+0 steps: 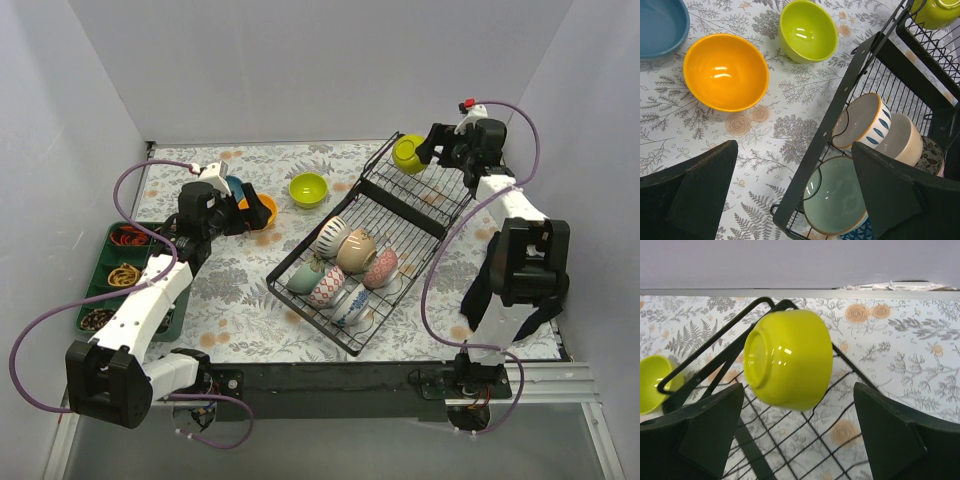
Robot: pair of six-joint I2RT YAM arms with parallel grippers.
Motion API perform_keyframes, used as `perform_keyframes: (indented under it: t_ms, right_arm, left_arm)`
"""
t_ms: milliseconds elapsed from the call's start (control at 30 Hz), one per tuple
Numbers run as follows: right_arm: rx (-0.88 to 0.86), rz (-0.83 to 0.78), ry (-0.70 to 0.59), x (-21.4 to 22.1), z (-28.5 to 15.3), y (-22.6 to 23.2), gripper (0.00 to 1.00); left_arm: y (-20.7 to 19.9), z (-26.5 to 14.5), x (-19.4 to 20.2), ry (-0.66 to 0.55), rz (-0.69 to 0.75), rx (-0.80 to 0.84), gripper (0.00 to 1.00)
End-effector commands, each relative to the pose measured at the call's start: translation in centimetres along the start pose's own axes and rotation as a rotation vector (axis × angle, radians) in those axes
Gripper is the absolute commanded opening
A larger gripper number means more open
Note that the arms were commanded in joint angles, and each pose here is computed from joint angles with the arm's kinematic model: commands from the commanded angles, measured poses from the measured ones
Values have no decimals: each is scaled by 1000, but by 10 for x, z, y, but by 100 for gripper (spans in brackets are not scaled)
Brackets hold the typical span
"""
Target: Unload the bowls from the dish rack
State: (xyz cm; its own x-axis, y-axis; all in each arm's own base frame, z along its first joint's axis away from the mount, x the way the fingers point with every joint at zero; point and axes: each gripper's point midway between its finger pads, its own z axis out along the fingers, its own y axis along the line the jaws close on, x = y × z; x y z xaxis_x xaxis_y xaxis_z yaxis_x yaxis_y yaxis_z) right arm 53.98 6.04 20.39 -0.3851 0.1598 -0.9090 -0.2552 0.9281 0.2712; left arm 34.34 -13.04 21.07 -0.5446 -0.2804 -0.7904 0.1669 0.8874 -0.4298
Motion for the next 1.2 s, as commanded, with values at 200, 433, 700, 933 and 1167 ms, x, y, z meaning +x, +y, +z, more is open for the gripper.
perform_keyframes:
  t_ms: [200, 433, 700, 933, 1167]
  right_arm:
    - [-114, -85, -77, -32, 52, -1, 98]
    - [-180, -53, -34, -13, 63, 4, 96]
    - [-245, -43, -18, -8, 58, 19, 78]
    - [-212, -105, -39, -17, 44, 23, 40]
    - [-165, -206, -59, -27, 26, 33, 22]
  left_arm:
    - [7, -5, -12, -46, 36, -53, 98]
    - [5, -3, -8, -28, 30, -39, 98]
    - [4, -1, -6, -18, 26, -28, 98]
    - [4, -1, -5, -16, 26, -31, 98]
    - [3, -1, -6, -15, 26, -23, 98]
